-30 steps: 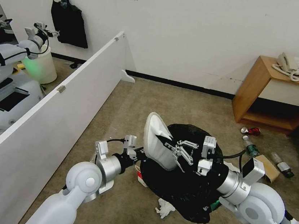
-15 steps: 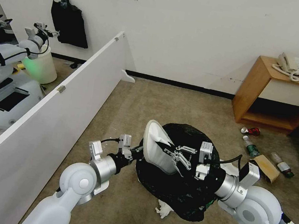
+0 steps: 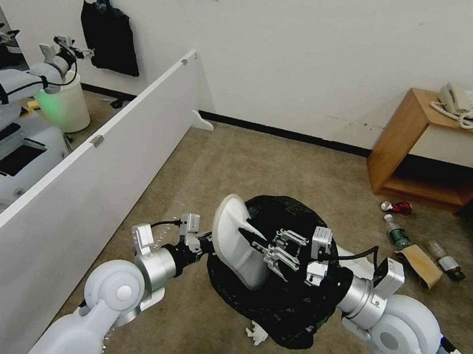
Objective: Pick up the trash bin, then pick up the garbage from the floor and place it into the trash bin.
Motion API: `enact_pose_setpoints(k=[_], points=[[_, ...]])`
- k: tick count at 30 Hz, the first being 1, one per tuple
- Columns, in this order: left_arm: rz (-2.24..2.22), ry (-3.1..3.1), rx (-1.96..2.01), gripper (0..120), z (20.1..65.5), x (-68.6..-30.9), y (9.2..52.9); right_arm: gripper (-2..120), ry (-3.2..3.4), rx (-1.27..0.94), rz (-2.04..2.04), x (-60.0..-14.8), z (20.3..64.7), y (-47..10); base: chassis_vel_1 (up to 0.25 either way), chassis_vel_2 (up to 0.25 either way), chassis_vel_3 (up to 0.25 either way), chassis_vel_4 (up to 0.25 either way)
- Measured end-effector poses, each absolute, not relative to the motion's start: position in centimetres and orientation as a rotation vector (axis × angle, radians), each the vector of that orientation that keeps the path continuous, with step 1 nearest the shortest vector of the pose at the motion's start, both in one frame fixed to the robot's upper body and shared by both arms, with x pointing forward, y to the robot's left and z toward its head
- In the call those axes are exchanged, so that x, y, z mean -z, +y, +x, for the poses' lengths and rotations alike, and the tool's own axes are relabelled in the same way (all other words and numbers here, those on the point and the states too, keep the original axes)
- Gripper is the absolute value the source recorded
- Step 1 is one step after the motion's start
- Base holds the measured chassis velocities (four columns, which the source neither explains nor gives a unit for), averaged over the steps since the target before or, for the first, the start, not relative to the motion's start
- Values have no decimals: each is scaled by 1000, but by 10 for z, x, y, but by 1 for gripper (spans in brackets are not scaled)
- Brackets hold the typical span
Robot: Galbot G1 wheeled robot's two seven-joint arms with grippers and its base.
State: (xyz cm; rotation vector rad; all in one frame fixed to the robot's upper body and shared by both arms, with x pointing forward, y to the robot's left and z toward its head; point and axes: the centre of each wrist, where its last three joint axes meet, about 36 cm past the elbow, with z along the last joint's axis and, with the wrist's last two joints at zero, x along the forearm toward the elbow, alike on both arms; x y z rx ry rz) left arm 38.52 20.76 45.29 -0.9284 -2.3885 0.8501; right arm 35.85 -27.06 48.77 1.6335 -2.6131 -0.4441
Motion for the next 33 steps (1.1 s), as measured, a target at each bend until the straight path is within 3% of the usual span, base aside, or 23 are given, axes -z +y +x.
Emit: enact_pose_setpoints(k=[9,12,26,33], points=[[-927,-2393,-859,4,385,-454,208,79,-2608,444,1628,-484,359,-270,0,0,0,0],[-921,-2396,-863,4,383,-453,210,95,-2605,442,1629,-482,359,-269,0,0,0,0],[-890,-2421,-863,4,371,-462,223,98,-2614,437,1630,-479,360,-272,0,0,0,0],[-739,-2455,-788,4,360,-470,232,98,-2701,433,1615,-499,366,-277,0,0,0,0]])
